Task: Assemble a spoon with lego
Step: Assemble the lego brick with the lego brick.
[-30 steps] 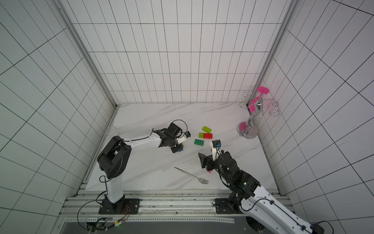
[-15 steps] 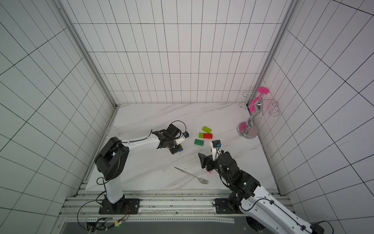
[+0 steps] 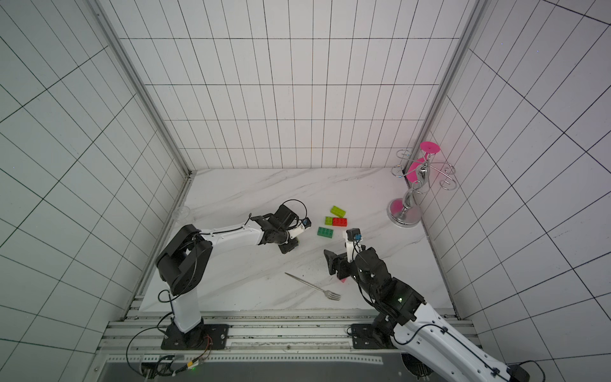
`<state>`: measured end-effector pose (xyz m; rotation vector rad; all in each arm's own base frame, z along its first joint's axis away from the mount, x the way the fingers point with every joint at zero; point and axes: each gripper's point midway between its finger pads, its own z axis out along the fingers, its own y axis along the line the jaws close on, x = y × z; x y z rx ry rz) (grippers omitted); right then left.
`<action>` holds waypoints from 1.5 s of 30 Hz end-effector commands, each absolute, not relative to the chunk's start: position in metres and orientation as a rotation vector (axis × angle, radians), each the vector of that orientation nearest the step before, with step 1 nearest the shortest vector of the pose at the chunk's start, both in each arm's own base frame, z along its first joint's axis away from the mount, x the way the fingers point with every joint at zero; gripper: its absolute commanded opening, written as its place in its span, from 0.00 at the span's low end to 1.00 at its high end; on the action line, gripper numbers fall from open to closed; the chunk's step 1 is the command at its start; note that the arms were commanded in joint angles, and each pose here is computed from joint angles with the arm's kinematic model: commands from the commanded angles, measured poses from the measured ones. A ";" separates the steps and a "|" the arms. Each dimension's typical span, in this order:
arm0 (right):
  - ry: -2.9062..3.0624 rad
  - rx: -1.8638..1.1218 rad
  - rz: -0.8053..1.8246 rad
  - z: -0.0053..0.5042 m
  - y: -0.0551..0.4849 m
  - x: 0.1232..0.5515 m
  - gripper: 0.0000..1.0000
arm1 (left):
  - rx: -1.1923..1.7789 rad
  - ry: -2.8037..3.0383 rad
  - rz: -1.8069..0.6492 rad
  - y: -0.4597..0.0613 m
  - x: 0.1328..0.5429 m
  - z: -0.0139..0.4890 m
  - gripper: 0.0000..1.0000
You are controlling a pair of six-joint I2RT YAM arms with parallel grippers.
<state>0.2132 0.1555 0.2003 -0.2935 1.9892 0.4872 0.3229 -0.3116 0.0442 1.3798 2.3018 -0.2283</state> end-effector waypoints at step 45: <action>1.972 -0.239 0.466 0.199 0.145 0.214 0.84 | 1.392 2.665 -0.093 -0.299 0.286 -0.034 0.25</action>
